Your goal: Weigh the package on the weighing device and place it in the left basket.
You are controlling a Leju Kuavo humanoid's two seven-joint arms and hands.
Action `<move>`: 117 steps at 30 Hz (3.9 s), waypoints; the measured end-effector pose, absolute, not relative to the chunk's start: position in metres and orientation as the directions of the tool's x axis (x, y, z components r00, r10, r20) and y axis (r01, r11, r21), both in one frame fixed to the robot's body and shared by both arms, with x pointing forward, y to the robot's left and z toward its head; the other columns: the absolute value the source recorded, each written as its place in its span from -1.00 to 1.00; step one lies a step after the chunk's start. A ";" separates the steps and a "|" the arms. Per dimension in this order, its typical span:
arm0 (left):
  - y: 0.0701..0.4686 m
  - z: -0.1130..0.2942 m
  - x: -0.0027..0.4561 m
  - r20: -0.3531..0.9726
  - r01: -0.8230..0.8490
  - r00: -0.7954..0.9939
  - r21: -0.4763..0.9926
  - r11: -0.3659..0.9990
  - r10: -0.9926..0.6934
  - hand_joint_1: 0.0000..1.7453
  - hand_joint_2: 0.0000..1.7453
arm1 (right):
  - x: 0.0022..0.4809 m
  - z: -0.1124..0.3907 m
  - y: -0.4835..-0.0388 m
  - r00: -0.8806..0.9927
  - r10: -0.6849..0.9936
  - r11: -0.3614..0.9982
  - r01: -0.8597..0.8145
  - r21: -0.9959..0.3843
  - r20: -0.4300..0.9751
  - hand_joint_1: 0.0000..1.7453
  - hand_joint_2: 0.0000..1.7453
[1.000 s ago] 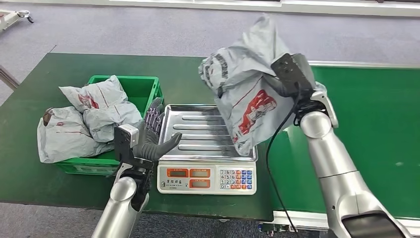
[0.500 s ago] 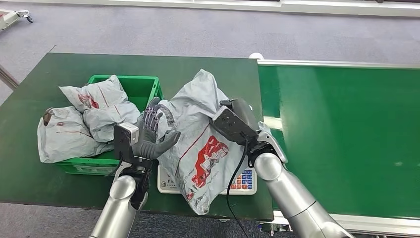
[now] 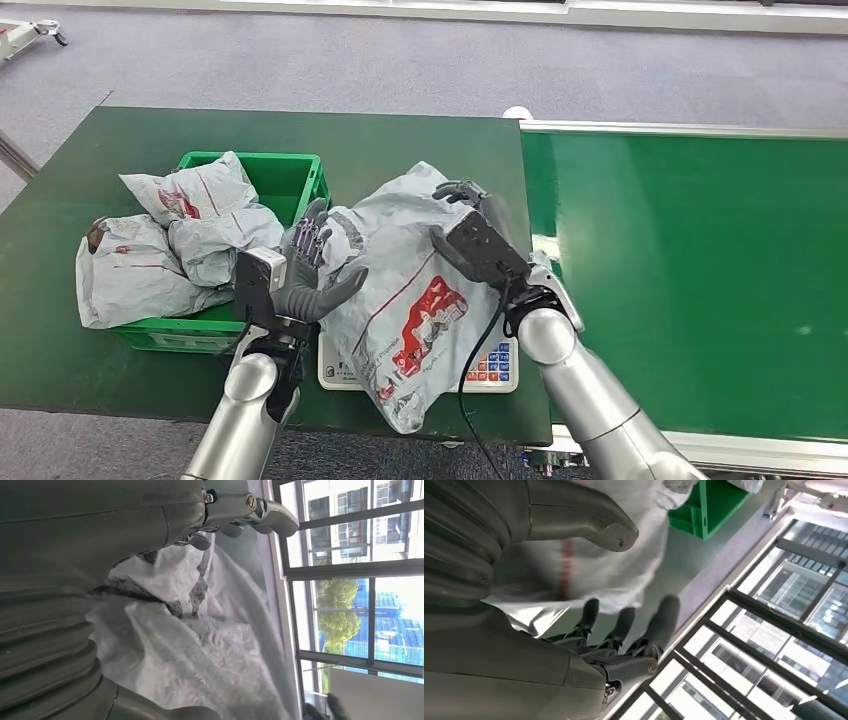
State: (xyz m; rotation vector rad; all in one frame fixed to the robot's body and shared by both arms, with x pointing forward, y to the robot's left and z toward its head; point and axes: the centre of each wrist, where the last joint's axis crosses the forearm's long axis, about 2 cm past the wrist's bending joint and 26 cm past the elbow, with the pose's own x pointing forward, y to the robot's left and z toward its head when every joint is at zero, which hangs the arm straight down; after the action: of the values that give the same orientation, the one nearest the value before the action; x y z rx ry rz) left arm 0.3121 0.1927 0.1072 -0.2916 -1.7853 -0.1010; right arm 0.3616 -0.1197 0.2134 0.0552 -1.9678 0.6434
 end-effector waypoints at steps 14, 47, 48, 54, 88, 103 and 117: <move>0.190 0.118 0.335 0.862 0.374 -0.318 0.497 0.783 -0.395 -1.00 1.00 | 0.385 0.177 -0.217 -0.293 -0.132 0.952 -0.304 0.038 0.947 -1.00 1.00; 0.240 0.198 0.422 0.528 0.694 -0.669 0.696 -0.185 -0.522 1.00 1.00 | 0.348 0.148 -0.262 -0.274 -0.266 0.931 -0.321 0.172 0.924 -1.00 1.00; 0.241 0.204 0.424 0.535 0.695 -0.667 0.698 -0.175 -0.518 1.00 1.00 | 0.348 0.148 -0.262 -0.275 -0.267 0.931 -0.320 0.173 0.924 -1.00 1.00; 0.246 0.233 0.432 0.519 0.674 -0.682 0.720 -0.166 -0.515 1.00 1.00 | 0.347 0.147 -0.263 -0.281 -0.270 0.932 -0.317 0.177 0.921 -1.00 1.00; 0.311 0.330 0.421 0.010 0.088 -0.750 0.993 -0.084 -0.662 1.00 1.00 | 0.327 0.129 -0.266 -0.260 -0.302 0.914 -0.353 0.201 0.917 -1.00 1.00; 0.426 0.258 0.434 -0.066 -0.083 -0.288 0.996 -0.043 -0.956 1.00 1.00 | 0.320 0.128 -0.272 -0.287 -0.282 0.926 -0.331 0.182 0.915 -1.00 1.00; 0.460 0.197 0.415 0.016 0.088 -0.173 0.996 0.000 -0.985 -1.00 1.00 | 0.320 0.129 -0.273 -0.280 -0.277 0.926 -0.335 0.177 0.919 -1.00 1.00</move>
State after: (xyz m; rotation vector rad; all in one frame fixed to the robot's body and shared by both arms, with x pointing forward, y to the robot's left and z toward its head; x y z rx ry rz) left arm 0.4152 0.4599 0.1968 1.0504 -1.2725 -1.3702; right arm 0.3202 -0.2733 0.1290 0.4490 -1.8775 0.0597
